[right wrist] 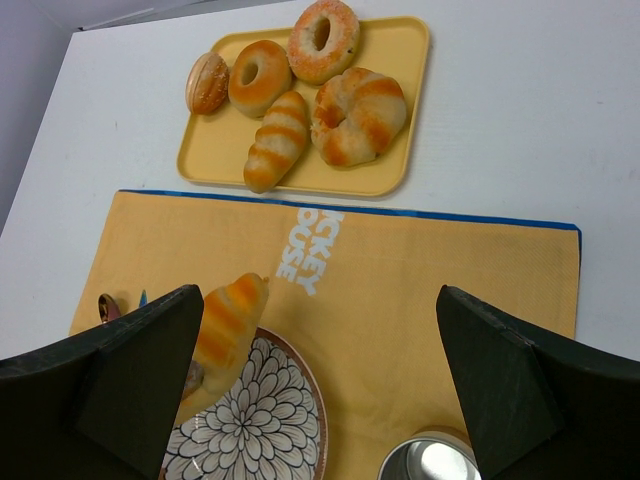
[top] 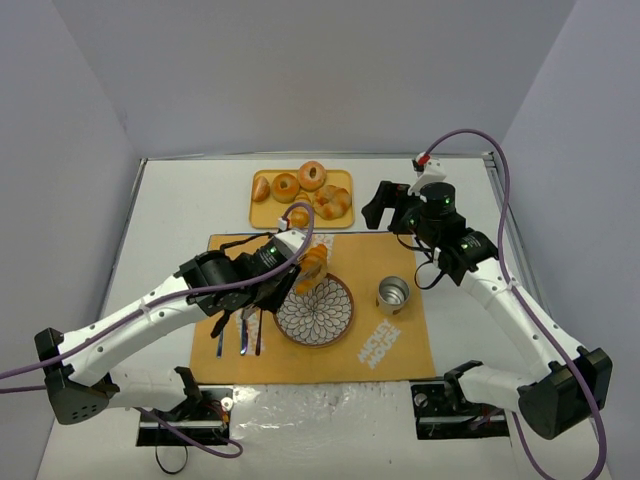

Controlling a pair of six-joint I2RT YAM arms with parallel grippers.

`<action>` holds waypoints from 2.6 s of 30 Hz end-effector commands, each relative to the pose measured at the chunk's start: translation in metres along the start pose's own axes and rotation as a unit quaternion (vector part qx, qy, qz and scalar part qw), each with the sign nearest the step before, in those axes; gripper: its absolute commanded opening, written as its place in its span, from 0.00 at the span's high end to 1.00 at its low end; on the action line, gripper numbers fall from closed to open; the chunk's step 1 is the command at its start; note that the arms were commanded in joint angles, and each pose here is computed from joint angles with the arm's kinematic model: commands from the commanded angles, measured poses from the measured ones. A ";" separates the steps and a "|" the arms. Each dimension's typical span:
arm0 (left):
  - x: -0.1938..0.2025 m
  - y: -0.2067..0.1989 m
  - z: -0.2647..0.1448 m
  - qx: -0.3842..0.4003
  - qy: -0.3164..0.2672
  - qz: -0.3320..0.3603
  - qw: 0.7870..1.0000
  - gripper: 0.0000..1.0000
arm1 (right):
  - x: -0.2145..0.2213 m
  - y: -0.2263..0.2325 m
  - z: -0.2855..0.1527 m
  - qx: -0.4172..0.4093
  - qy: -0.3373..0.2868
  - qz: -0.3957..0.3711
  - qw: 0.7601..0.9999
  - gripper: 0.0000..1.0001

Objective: Place the bread

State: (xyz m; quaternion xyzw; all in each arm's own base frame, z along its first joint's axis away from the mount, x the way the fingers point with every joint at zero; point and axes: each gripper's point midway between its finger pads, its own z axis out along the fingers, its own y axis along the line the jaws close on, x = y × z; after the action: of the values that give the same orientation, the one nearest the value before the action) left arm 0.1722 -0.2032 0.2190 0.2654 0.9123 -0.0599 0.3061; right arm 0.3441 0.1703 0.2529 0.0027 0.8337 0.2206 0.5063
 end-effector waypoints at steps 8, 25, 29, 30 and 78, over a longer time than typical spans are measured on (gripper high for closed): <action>0.015 -0.034 0.005 0.038 -0.002 0.005 0.999 1.00 | -0.029 0.009 -0.004 -0.006 -0.046 -0.003 0.999 0.00; 0.039 -0.044 0.012 0.038 0.034 0.015 0.999 0.98 | -0.026 0.008 -0.006 -0.005 -0.046 -0.002 0.999 0.00; 0.043 -0.040 0.011 0.033 0.037 0.014 0.999 0.94 | -0.026 0.009 -0.005 -0.006 -0.045 -0.001 0.999 0.00; 0.044 -0.039 0.010 0.033 0.038 0.014 0.999 0.91 | -0.026 0.009 -0.005 -0.006 -0.045 -0.001 0.999 0.00; -0.010 0.012 -0.037 -0.059 -0.049 -0.023 0.997 0.50 | -0.031 0.016 -0.008 -0.015 -0.051 -0.007 0.999 0.00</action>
State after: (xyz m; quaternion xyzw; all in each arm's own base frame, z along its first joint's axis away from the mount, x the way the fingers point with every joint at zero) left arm 0.1410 -0.1998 0.2164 0.2695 0.9126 -0.0449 0.3042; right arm 0.3435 0.1718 0.2528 0.0025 0.8336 0.2166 0.5081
